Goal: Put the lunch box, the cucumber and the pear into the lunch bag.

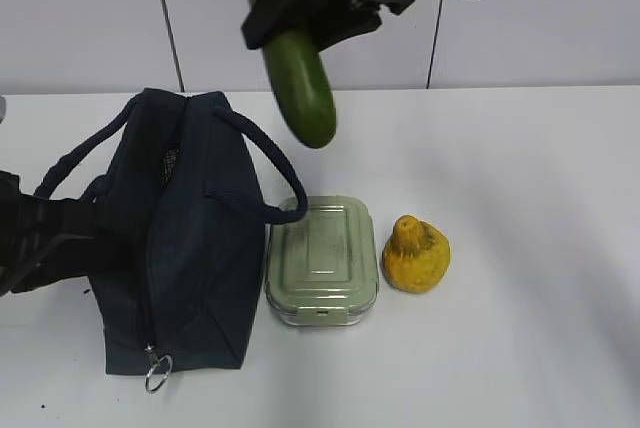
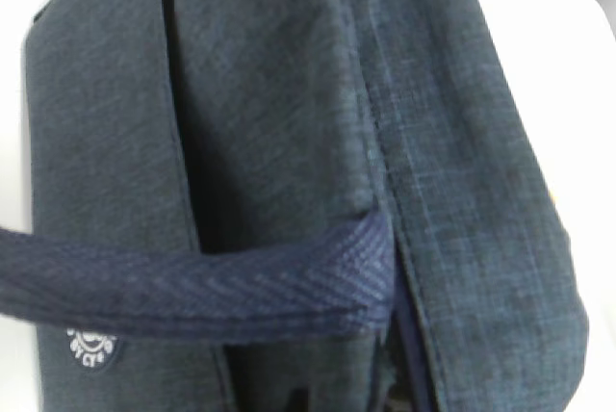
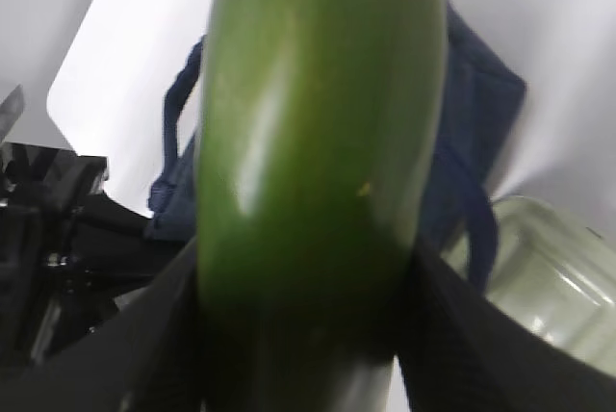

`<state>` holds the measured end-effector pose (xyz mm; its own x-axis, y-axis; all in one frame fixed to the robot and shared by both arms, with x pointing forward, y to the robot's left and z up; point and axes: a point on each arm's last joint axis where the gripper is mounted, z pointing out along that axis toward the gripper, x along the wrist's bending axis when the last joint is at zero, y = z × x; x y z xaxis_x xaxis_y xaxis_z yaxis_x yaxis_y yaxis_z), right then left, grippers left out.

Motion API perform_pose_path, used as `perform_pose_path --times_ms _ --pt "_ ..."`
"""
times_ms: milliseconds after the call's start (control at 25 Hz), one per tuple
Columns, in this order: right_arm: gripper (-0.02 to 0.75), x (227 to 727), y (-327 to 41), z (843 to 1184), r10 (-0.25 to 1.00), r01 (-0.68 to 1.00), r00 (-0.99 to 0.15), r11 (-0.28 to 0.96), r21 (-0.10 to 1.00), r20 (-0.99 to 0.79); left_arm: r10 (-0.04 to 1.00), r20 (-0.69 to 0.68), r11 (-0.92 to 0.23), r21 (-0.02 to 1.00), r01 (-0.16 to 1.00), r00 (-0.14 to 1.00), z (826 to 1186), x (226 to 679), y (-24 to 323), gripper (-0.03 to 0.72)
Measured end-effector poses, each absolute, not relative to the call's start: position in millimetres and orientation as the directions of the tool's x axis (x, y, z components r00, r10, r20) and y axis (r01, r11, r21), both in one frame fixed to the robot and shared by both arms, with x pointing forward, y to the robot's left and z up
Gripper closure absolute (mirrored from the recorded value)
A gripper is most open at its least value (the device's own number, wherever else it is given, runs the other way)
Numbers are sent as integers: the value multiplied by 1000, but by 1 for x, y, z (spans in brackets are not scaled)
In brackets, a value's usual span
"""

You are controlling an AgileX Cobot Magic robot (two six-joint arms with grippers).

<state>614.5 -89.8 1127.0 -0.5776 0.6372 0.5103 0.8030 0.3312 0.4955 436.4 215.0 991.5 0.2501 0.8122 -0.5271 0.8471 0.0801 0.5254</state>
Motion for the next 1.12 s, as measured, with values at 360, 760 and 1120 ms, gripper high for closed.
perform_pose_path --times_ms 360,760,1120 --pt "343 592 -15 1133 485 704 -691 281 652 537 811 -532 89 525 847 244 992 437 215 704" --pt "343 625 13 1037 516 820 -569 296 490 640 812 -531 91 526 846 243 992 437 215 704" --pt "304 632 5 1018 601 765 -633 389 512 488 812 -532 94 526 846 241 992 437 215 705"
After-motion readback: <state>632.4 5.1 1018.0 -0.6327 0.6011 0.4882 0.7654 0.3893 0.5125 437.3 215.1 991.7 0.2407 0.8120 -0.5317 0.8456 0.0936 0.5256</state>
